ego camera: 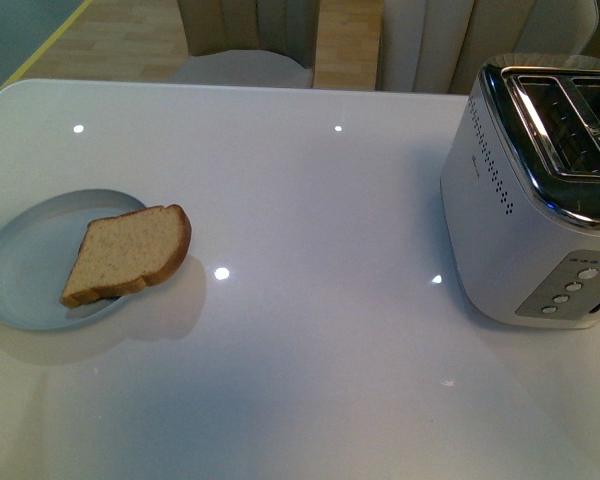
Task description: Left arm holds plate, right arm toasts bread
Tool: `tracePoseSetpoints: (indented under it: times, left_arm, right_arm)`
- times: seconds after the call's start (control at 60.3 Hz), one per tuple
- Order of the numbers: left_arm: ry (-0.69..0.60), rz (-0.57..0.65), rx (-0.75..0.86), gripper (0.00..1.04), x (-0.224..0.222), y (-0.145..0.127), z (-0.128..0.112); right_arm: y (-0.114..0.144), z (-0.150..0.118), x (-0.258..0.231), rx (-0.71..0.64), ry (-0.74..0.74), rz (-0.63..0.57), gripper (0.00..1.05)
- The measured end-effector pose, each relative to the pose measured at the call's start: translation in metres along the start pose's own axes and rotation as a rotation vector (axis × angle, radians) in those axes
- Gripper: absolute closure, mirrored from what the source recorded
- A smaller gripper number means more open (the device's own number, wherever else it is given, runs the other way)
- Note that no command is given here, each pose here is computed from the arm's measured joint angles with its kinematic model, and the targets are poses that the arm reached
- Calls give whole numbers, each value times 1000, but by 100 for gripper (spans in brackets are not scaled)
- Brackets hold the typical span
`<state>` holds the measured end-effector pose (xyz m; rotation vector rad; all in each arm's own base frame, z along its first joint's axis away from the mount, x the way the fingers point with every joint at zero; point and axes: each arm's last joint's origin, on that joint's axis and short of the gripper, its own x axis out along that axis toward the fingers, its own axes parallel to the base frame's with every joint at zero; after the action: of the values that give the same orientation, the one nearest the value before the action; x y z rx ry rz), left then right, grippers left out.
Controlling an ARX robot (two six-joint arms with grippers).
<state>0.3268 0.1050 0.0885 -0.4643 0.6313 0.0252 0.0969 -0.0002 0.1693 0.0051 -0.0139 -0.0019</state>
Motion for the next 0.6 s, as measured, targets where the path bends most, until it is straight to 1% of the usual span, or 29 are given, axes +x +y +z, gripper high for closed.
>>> tracePoseSetpoints:
  times: [0.116, 0.249, 0.448, 0.597]
  left_arm:
    - [61, 50, 30, 7, 28, 18, -11]
    - [115, 77, 38, 7, 48, 32, -25]
    - [162, 104, 43, 7, 72, 44, -42]
    - [190, 109, 50, 7, 81, 47, -53]
  right_arm:
    - [0, 0, 0, 0, 0, 0, 9]
    - [0, 0, 0, 0, 0, 0, 9]
    - [0, 0, 0, 0, 0, 0, 9]
    - [0, 0, 0, 0, 0, 0, 9]
